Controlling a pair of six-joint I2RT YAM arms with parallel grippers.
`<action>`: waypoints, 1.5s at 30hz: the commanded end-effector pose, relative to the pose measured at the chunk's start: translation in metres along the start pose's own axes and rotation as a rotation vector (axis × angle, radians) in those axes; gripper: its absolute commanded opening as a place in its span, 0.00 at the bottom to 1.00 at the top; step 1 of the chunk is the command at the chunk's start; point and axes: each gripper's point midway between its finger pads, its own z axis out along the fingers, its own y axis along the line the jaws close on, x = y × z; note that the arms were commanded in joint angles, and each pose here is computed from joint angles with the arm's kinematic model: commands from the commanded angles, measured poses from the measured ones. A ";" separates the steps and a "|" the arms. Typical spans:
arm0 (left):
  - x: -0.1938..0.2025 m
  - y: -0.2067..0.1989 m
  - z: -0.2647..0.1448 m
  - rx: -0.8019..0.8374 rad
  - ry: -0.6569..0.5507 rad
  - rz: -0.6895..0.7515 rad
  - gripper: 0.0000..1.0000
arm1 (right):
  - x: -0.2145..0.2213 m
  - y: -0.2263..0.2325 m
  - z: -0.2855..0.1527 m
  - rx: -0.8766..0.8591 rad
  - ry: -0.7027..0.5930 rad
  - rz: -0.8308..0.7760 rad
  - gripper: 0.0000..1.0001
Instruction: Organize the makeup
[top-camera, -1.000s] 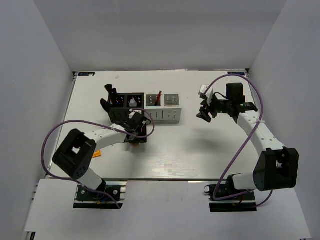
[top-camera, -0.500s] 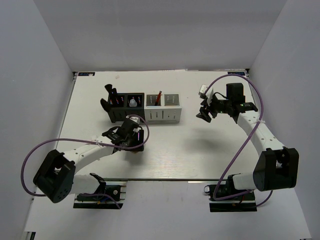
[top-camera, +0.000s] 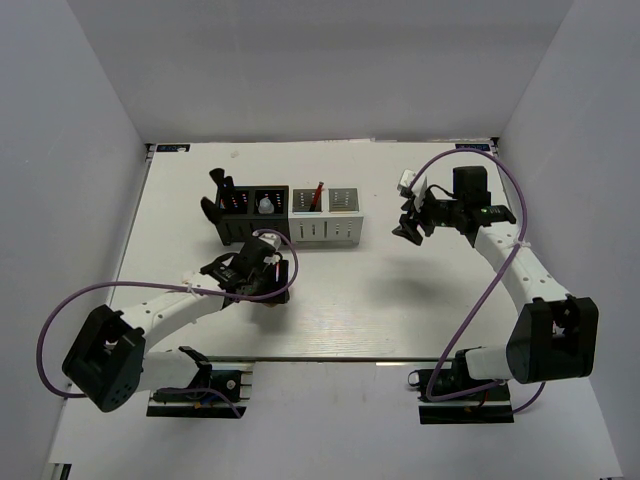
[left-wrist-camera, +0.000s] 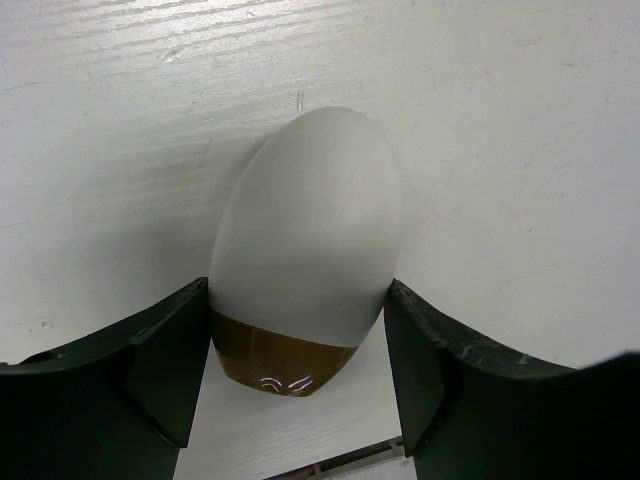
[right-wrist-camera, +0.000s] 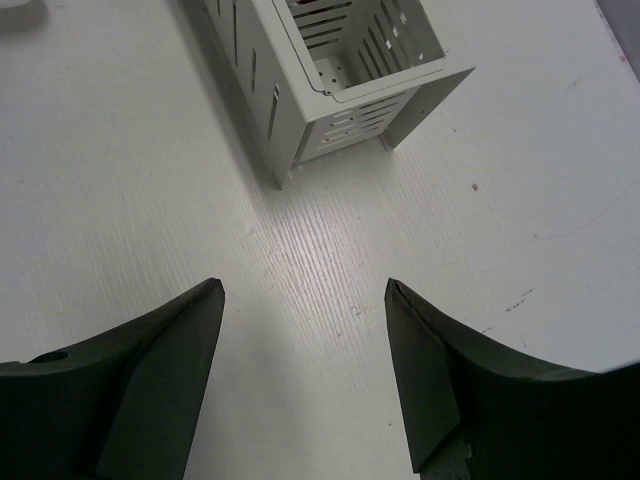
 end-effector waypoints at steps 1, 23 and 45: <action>-0.007 -0.007 -0.003 0.033 -0.031 0.019 0.33 | -0.007 0.006 -0.005 -0.008 -0.032 -0.011 0.72; 0.030 0.031 0.041 -0.261 0.164 -0.037 0.76 | -0.005 0.008 -0.004 -0.010 -0.031 -0.002 0.72; 0.004 0.032 0.063 -0.364 0.153 0.036 0.90 | -0.005 0.006 -0.003 -0.001 -0.027 -0.003 0.72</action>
